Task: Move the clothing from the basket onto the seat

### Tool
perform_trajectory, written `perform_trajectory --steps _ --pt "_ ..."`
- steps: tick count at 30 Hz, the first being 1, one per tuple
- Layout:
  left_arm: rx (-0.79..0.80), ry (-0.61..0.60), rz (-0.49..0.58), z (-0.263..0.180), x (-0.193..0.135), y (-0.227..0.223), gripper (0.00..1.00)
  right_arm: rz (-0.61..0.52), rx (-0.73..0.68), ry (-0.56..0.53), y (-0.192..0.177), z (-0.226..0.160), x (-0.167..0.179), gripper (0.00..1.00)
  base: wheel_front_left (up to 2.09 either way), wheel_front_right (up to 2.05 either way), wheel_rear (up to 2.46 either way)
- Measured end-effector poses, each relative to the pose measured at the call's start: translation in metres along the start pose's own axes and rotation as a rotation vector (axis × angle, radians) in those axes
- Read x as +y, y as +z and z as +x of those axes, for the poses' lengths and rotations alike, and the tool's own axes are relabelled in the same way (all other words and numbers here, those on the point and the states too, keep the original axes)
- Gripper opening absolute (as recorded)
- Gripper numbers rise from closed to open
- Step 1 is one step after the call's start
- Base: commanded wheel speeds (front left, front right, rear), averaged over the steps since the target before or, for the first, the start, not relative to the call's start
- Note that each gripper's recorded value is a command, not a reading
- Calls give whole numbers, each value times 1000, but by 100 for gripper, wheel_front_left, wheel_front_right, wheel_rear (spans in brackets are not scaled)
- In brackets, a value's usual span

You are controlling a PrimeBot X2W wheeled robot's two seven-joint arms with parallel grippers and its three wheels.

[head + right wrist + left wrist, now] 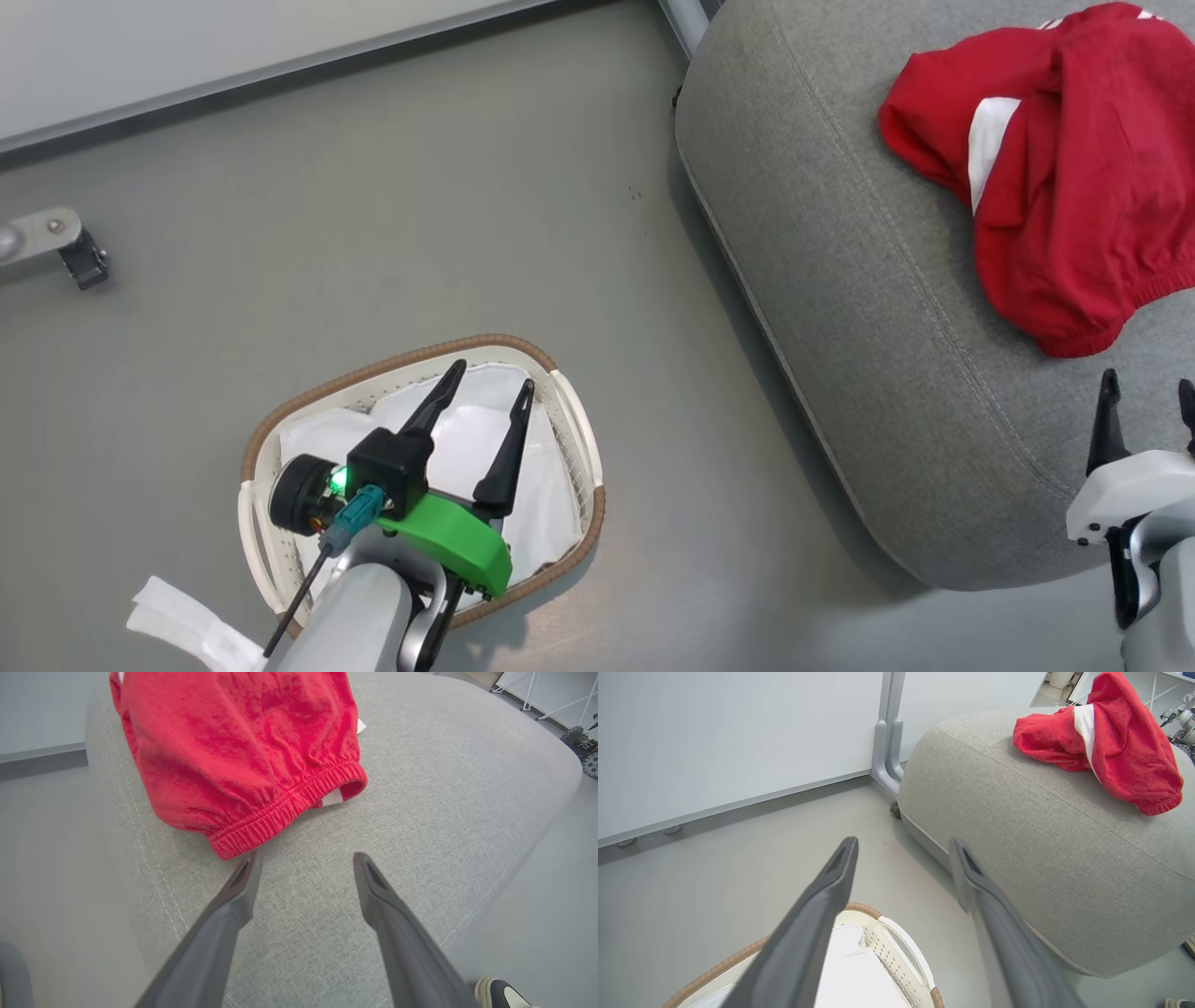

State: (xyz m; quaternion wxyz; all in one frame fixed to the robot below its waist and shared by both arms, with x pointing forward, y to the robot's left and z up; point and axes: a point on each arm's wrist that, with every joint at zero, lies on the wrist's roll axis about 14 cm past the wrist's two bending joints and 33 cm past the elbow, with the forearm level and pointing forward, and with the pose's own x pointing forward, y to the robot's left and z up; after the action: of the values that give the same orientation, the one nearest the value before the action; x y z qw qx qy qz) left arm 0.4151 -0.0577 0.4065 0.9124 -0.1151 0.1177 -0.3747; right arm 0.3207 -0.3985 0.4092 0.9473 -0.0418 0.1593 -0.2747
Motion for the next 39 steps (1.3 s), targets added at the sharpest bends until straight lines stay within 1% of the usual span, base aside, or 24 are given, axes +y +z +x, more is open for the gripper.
perform_trajectory --steps 3,6,10,16,23,28,32,36,39 --pt "-20 41 12 -8 7 8 100 16 -42 53 11 -3 18 100 0 0 0" --pt "-47 102 36 -19 20 20 100 35 -97 135 28 -6 48 100 0 0 0" --pt "-74 213 50 -39 43 29 100 64 -152 247 46 -9 89 100 0 0 0" --pt "-88 399 69 -80 84 35 100 65 -237 445 76 -23 159 100 0 0 0" --pt "-103 566 64 -127 112 37 100 88 -275 592 88 -47 209 100 0 0 0" --pt "-117 640 68 -153 121 40 100 103 -310 658 99 -63 228 100 0 0 0" --pt "-128 680 71 -172 123 41 100 153 -316 683 103 -74 232 100 0 0 0" --pt "-142 692 71 -182 121 44 100 170 -318 704 103 -82 236 100 0 0 0" --pt "-144 697 51 -187 119 40 100 172 -317 710 102 -85 237 100 0 0 0"
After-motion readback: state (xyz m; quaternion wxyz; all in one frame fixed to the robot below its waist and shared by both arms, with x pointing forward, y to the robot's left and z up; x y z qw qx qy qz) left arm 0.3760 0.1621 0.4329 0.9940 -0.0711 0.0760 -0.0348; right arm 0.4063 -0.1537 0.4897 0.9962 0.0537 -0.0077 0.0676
